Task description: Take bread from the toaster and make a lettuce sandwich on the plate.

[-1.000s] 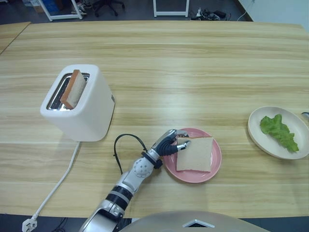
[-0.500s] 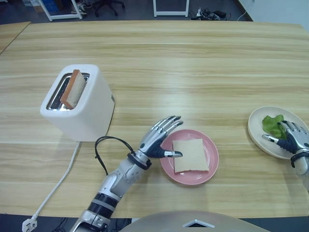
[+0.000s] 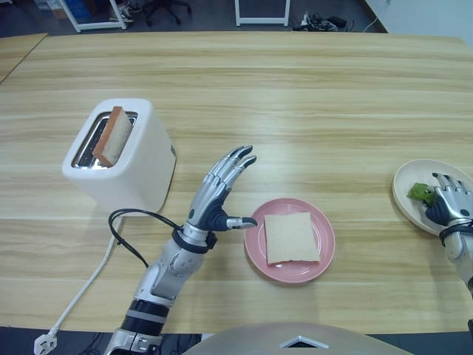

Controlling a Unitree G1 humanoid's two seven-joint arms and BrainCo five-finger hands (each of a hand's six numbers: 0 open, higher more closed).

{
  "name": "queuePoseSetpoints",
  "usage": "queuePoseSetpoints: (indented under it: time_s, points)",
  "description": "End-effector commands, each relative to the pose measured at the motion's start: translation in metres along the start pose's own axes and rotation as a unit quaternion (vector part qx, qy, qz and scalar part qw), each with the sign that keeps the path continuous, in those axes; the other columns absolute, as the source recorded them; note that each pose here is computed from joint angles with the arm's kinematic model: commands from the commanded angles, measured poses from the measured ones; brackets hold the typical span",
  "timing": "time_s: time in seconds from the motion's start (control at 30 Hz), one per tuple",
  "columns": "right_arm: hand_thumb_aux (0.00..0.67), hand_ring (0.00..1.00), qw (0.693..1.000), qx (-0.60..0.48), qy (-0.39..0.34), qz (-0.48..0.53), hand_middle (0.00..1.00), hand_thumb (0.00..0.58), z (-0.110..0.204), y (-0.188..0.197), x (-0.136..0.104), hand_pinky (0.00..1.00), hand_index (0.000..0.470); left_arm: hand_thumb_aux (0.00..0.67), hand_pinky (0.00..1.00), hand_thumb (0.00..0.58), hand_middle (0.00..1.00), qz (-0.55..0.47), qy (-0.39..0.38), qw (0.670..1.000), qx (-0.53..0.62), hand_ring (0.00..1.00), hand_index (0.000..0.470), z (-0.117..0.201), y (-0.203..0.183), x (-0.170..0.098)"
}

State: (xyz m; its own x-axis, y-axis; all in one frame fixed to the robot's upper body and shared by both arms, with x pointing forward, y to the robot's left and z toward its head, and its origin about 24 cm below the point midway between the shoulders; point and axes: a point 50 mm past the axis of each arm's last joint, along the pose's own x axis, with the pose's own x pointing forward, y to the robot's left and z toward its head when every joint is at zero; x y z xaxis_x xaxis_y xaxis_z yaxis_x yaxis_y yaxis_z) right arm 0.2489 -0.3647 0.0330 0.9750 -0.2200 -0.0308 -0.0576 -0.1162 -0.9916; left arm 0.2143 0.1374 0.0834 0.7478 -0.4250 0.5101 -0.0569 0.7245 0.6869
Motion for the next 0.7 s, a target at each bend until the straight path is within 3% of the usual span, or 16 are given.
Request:
queuePoseSetpoints:
  time_s: [0.03, 0.1, 0.23, 0.33, 0.43, 0.57, 0.7]
  points:
    - [0.670, 0.00, 0.998, -0.003, -0.031, -0.062, 0.00, 0.580, 0.010, -0.018, 0.004, 0.00, 0.470, 0.000, 0.00, 0.000, 0.00, 0.018, 0.015, 1.000, 0.008, 0.00, 0.000, -0.007, 0.006, -0.002]
    - [0.670, 0.00, 0.990, 0.014, -0.064, -0.123, 0.00, 0.580, 0.025, -0.039, 0.004, 0.00, 0.470, 0.000, 0.00, 0.000, 0.00, 0.032, 0.019, 0.999, 0.013, 0.00, 0.000, -0.010, 0.011, -0.001]
    - [0.670, 0.00, 0.950, 0.110, -0.198, -0.216, 0.00, 0.580, 0.091, -0.085, -0.011, 0.00, 0.470, 0.000, 0.00, 0.000, 0.00, 0.069, 0.033, 0.997, 0.023, 0.00, 0.000, -0.017, 0.023, 0.000]
    - [0.670, 0.00, 0.907, 0.183, -0.318, -0.204, 0.00, 0.580, 0.157, -0.089, -0.027, 0.00, 0.470, 0.000, 0.00, 0.000, 0.00, 0.079, 0.038, 0.996, 0.034, 0.00, 0.000, -0.020, 0.026, 0.000]
    - [0.670, 0.00, 0.871, 0.229, -0.401, -0.171, 0.00, 0.580, 0.203, -0.075, -0.042, 0.00, 0.470, 0.000, 0.00, 0.000, 0.00, 0.086, 0.033, 0.995, 0.036, 0.00, 0.000, -0.019, 0.028, 0.001]
    - [0.670, 0.00, 0.836, 0.255, -0.465, -0.140, 0.00, 0.580, 0.238, -0.063, -0.060, 0.00, 0.470, 0.000, 0.00, 0.000, 0.00, 0.092, 0.030, 0.995, 0.038, 0.00, 0.000, -0.021, 0.029, 0.006]
    - [0.670, 0.00, 0.829, 0.256, -0.481, -0.124, 0.00, 0.580, 0.235, -0.057, -0.075, 0.00, 0.470, 0.000, 0.00, 0.000, 0.00, 0.092, 0.033, 0.994, 0.043, 0.00, 0.000, -0.026, 0.030, 0.009]
